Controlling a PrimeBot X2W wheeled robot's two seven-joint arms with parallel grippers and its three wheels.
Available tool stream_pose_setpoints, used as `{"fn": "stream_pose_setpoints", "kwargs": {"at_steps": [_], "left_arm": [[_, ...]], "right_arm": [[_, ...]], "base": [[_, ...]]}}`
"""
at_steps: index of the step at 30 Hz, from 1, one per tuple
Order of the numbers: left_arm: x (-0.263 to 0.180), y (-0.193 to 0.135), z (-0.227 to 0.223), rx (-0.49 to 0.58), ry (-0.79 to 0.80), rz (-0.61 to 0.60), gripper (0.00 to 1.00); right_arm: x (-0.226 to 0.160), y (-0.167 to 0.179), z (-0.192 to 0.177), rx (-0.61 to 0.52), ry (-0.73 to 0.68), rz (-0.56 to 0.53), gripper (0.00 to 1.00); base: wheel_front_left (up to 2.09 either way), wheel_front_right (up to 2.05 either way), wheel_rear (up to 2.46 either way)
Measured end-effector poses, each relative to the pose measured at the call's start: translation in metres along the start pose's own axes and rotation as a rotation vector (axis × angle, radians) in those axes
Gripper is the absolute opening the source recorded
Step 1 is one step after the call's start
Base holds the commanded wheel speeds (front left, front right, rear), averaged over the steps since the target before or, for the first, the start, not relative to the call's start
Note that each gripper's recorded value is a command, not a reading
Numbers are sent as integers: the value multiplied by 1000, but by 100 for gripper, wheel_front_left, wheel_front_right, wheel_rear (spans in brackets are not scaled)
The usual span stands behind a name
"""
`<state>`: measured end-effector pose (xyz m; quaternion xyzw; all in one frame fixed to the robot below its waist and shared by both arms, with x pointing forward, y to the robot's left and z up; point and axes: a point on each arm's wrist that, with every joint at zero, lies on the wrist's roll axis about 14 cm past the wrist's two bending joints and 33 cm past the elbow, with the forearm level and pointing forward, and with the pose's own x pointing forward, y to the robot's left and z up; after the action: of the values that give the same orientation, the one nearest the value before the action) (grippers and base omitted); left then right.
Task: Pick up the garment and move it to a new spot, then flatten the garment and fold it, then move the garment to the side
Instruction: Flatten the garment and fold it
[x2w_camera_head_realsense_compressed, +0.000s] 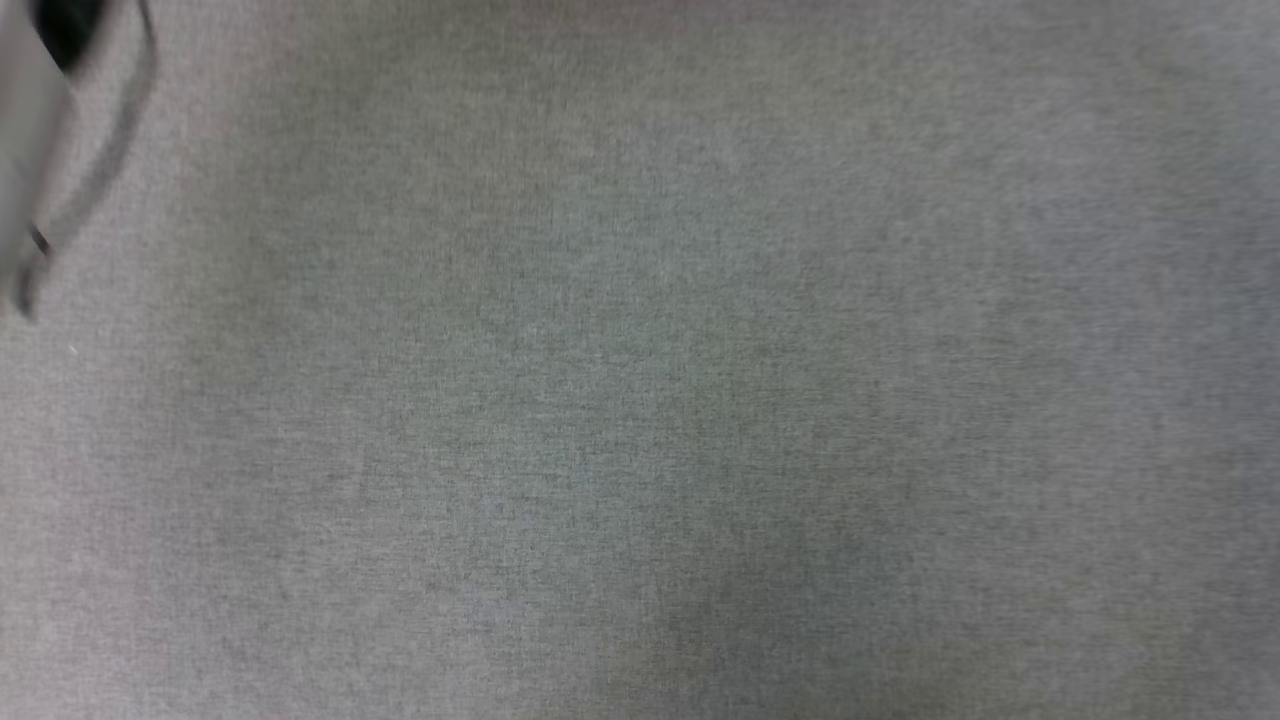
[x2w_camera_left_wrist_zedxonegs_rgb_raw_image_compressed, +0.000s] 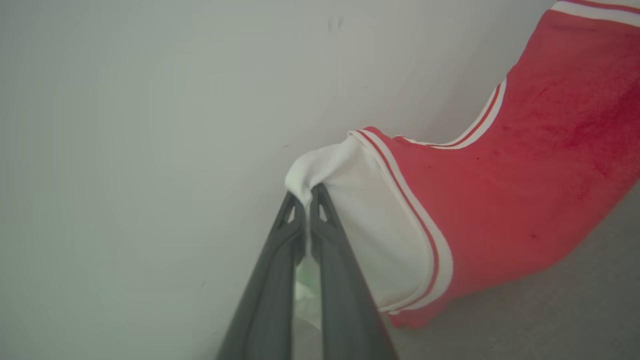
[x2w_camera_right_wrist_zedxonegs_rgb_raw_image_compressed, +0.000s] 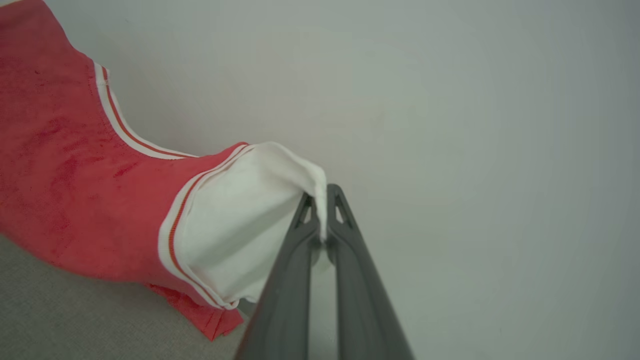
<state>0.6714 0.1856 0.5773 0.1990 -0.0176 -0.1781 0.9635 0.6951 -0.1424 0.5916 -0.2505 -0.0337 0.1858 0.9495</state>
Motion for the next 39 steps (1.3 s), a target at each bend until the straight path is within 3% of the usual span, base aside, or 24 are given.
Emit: {"fn": "stream_pose_setpoints", "kwargs": {"at_steps": [6,15,26,39], "left_arm": [[-47,-45,-57,-105,110,-42,0],[-143,-100,-106,-218,242,-66,0],[-252,-139,-129,-303,383,-52,0],[-348,-170,-135,-394,510,-21,0]], "right_arm": [[-46,52,-51,65,99,109,0],[-136,86,-99,180,222,166,0],[-260,100,-151,281,439,148,0],[-382,129,-174,386,635,150,0]], "base": [[0,0,0],[0,0,0],[0,0,0],[0,0,0]]}}
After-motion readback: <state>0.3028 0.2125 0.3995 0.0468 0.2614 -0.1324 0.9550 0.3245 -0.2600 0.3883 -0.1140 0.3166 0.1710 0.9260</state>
